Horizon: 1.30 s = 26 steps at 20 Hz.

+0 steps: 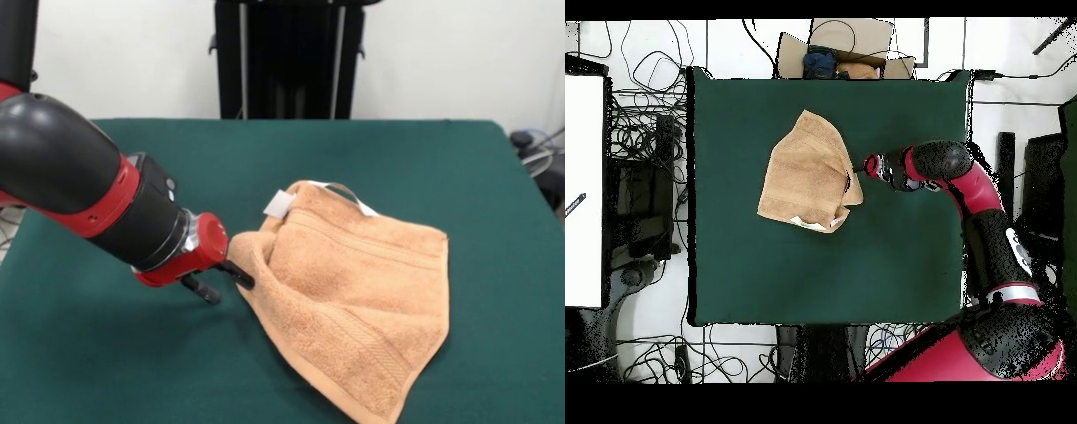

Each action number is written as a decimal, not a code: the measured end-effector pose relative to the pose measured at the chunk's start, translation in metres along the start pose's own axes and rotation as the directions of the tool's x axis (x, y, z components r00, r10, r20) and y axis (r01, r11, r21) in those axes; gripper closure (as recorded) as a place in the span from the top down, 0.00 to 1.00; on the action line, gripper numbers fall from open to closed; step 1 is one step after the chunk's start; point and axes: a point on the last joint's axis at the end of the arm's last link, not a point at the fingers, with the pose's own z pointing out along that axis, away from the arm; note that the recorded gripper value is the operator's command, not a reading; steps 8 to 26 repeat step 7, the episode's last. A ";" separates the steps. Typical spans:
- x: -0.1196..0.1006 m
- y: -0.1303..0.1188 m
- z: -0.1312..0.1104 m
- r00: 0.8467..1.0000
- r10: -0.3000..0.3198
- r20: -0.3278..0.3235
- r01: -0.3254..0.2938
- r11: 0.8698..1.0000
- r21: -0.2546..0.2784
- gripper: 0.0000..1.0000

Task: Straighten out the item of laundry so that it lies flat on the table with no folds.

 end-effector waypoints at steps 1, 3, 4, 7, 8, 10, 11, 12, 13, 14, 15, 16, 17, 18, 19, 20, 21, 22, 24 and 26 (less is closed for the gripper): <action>0.000 0.000 -0.001 1.000 -0.001 0.001 0.001 1.000 0.002 1.00; -0.001 0.001 -0.002 1.000 -0.002 0.001 0.002 1.000 0.004 1.00; -0.001 0.001 -0.002 1.000 -0.003 0.002 0.003 1.000 0.005 1.00; -0.003 0.003 -0.006 1.000 -0.008 0.004 0.008 1.000 0.012 1.00; -0.003 0.003 -0.006 1.000 -0.008 0.004 0.008 1.000 0.012 1.00; -0.003 0.003 -0.006 1.000 -0.008 0.004 0.008 1.000 0.012 1.00; -0.003 0.003 -0.006 1.000 -0.008 0.004 0.008 1.000 0.012 1.00; -0.003 0.003 -0.006 1.000 -0.008 0.004 0.008 1.000 0.012 1.00; -0.003 0.003 -0.006 1.000 -0.008 0.004 0.008 1.000 0.012 1.00; -0.003 0.003 -0.006 1.000 -0.008 0.004 0.008 1.000 0.012 1.00; -0.003 0.003 -0.006 1.000 -0.008 0.004 0.008 1.000 0.012 1.00; -0.003 0.003 -0.006 1.000 -0.008 0.004 0.008 1.000 0.012 1.00; -0.003 0.003 -0.006 1.000 -0.008 0.004 0.008 1.000 0.012 1.00; -0.003 0.003 -0.006 1.000 -0.008 0.004 0.008 1.000 0.012 1.00; -0.003 0.003 -0.006 1.000 -0.008 0.004 0.008 1.000 0.012 1.00; -0.003 0.003 -0.006 1.000 -0.008 0.004 0.008 1.000 0.012 1.00; -0.003 0.003 -0.006 1.000 -0.008 0.004 0.008 1.000 0.012 1.00; -0.003 0.003 -0.006 1.000 -0.008 0.004 0.008 1.000 0.012 1.00; -0.003 0.003 -0.006 1.000 -0.008 0.004 0.008 1.000 0.012 1.00; -0.003 0.003 -0.006 1.000 -0.008 0.004 0.008 1.000 0.012 1.00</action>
